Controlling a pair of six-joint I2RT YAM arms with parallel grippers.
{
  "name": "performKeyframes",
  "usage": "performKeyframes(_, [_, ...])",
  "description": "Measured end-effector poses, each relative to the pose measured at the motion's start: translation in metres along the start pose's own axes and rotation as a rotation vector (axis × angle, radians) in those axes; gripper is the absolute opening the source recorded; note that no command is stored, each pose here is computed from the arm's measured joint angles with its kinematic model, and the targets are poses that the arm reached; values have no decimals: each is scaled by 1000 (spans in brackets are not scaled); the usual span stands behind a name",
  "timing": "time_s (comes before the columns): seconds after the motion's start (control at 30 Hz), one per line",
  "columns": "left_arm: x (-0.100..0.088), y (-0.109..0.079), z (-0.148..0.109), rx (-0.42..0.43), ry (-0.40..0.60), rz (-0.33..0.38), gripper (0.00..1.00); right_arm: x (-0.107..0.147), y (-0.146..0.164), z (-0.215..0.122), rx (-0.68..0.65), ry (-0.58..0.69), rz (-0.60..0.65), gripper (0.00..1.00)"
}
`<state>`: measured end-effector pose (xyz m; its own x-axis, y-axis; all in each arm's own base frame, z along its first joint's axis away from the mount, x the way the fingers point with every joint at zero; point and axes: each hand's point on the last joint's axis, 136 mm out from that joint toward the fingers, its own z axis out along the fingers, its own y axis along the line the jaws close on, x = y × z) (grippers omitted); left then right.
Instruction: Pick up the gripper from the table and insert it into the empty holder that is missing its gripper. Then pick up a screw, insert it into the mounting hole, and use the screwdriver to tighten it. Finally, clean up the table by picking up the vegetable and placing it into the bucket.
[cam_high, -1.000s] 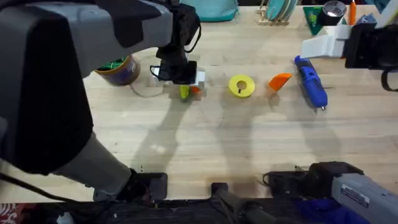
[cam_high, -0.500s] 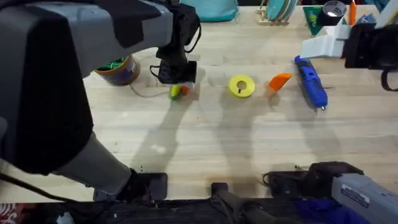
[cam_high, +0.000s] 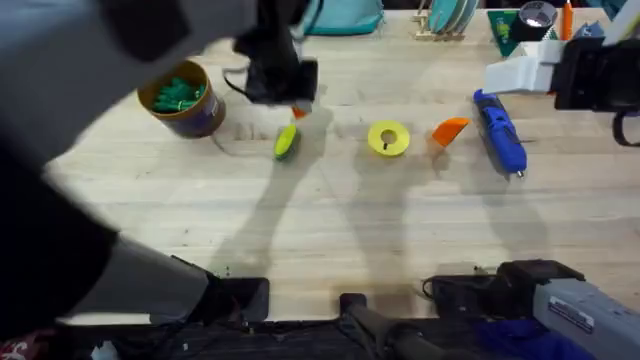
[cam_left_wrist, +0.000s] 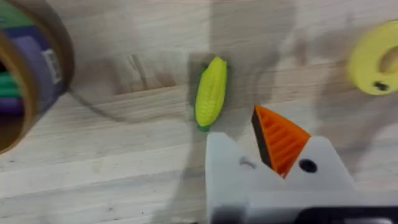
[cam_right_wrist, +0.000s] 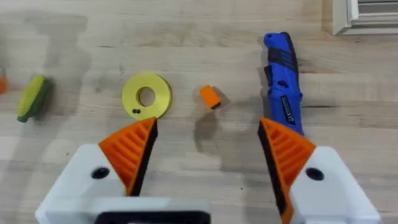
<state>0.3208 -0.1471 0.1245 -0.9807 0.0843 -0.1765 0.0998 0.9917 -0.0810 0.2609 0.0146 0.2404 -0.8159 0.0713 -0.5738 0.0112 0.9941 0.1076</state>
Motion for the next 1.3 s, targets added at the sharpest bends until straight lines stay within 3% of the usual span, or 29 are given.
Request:
performKeyframes(0.17, [-12, 0, -64, 23, -156, 16, 8, 0, 0, 0, 0, 0, 0, 997])
performKeyframes(0.2, [-13, 2, -89, 28, -230, 18, 8, 0, 0, 0, 0, 0, 0, 997])
performKeyframes(0.23, [-12, 3, -94, 30, -245, 18, 8, 0, 0, 0, 0, 0, 0, 997])
performKeyframes(0.63, [-10, 6, -105, 21, -275, 18, 8, 0, 0, 0, 0, 0, 0, 997])
performKeyframes(0.67, [-10, 6, -105, 21, -275, 22, 35, 0, 0, 0, 0, 0, 0, 997])
performKeyframes(0.87, [-9, 7, -104, 17, -273, 20, 940, 0, 0, 0, 0, 0, 0, 997])
performKeyframes(0.93, [-9, 7, -104, 17, -272, 22, 981, 0, 0, 0, 0, 0, 0, 997])
performKeyframes(1.3, [-13, 6, -106, 22, -288, 22, 985, 0, 0, 0, 0, 0, 0, 997])
